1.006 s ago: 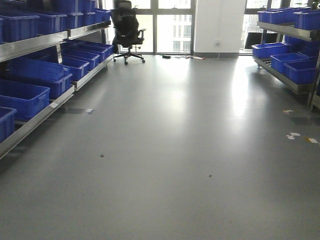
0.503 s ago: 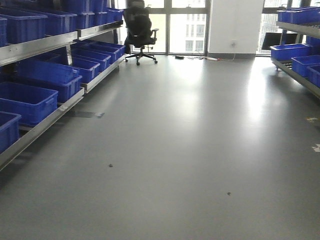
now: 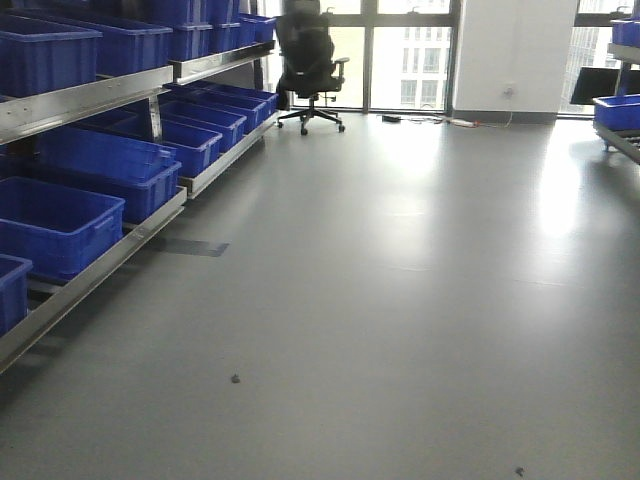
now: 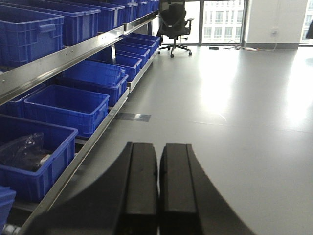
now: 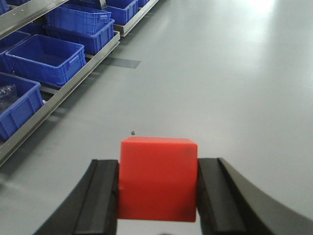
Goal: Pick red cube and place on left shelf
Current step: 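Drive the base up to the shelf of blue crates, cube still held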
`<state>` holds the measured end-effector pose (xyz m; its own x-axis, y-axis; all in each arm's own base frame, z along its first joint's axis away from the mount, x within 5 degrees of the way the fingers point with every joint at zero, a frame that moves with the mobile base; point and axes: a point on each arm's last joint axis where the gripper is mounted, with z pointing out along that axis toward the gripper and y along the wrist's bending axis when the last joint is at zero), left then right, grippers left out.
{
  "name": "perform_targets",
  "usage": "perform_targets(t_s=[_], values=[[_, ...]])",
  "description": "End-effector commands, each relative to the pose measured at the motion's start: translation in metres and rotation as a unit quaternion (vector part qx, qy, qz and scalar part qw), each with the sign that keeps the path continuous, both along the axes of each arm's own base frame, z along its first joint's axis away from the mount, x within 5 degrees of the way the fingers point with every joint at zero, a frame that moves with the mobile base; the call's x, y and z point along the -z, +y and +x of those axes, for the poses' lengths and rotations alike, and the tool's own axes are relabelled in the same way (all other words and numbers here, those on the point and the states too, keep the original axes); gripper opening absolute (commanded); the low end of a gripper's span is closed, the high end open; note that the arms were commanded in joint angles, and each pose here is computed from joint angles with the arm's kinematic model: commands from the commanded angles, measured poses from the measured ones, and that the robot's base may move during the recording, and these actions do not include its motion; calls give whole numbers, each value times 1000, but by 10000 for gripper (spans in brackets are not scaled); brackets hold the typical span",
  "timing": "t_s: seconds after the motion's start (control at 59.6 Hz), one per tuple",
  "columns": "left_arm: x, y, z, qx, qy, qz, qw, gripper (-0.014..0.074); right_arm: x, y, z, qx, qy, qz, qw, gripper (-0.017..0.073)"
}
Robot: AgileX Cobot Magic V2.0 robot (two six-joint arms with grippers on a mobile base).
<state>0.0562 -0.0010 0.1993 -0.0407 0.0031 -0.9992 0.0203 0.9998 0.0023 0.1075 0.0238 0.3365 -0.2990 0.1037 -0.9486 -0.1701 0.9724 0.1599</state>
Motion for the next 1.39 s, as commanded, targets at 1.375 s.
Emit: perform_targets(t_s=[1.375], values=[[0, 0, 0, 1, -39, -2, 999, 101, -15, 0, 3, 1, -51, 8, 999, 55]])
